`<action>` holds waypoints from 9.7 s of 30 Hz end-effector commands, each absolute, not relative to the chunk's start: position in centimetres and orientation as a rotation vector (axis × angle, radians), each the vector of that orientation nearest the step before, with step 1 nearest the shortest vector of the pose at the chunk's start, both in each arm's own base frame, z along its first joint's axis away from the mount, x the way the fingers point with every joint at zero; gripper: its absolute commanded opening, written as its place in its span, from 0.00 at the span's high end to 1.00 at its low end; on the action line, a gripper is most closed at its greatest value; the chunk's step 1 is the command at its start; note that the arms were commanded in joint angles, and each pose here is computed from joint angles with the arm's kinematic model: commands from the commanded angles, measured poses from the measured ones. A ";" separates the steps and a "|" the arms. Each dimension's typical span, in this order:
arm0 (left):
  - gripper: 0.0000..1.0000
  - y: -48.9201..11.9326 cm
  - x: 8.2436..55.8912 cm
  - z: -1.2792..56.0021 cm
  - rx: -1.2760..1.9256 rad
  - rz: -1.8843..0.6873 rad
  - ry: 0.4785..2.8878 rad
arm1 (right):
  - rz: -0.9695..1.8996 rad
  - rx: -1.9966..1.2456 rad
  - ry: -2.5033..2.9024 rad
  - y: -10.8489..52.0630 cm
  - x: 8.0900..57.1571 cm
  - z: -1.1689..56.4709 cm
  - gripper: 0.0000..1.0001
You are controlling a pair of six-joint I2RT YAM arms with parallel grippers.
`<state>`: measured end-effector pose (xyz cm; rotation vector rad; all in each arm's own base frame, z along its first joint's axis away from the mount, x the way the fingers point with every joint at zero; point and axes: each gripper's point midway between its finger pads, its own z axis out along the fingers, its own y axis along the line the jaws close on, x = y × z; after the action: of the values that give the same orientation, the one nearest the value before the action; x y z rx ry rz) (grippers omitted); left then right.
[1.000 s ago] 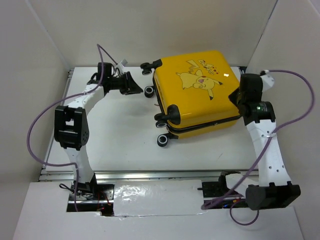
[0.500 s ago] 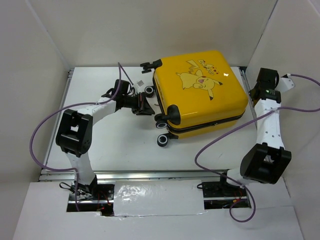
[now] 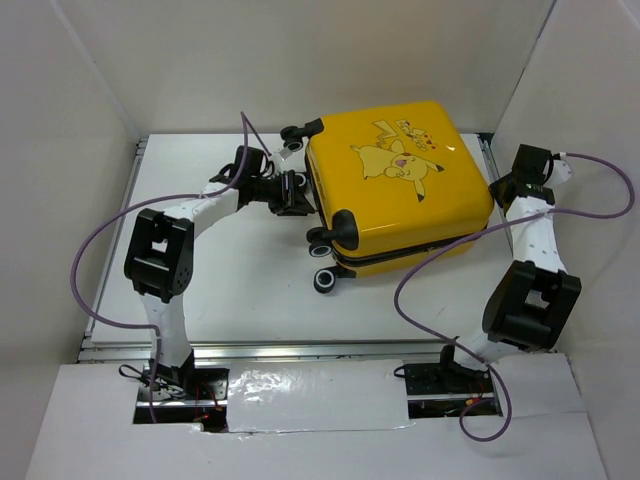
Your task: Pack the luggage
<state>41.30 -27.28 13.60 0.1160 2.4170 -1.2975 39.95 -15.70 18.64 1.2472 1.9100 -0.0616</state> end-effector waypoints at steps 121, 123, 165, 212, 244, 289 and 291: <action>0.41 -19.0 34.3 15.3 0.620 -1.266 1.732 | 0.300 -1.400 1.843 36.2 34.0 27.0 1.00; 0.41 -19.9 34.1 14.8 0.664 -1.305 1.726 | 0.306 -1.394 1.833 36.2 34.0 27.4 1.00; 0.45 -25.8 35.2 13.7 1.029 -1.477 1.405 | 0.356 -1.279 1.844 35.8 35.4 29.4 1.00; 0.62 -26.8 34.9 15.0 0.916 -1.590 1.402 | 0.322 -1.236 1.893 35.2 36.5 28.1 1.00; 1.00 -25.0 34.4 16.1 0.850 -1.591 1.420 | 0.265 -1.135 1.920 34.5 38.2 28.3 1.00; 1.00 -31.6 23.3 17.8 0.843 -1.441 1.276 | 0.157 -0.796 1.973 35.1 43.8 27.8 1.00; 1.00 -32.4 23.2 17.6 0.856 -1.423 1.292 | 0.163 -0.796 1.983 35.3 43.8 27.4 1.00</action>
<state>28.89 -28.71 10.64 0.3583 1.8001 -1.4123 35.74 35.89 20.93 -1.2707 2.1248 0.2695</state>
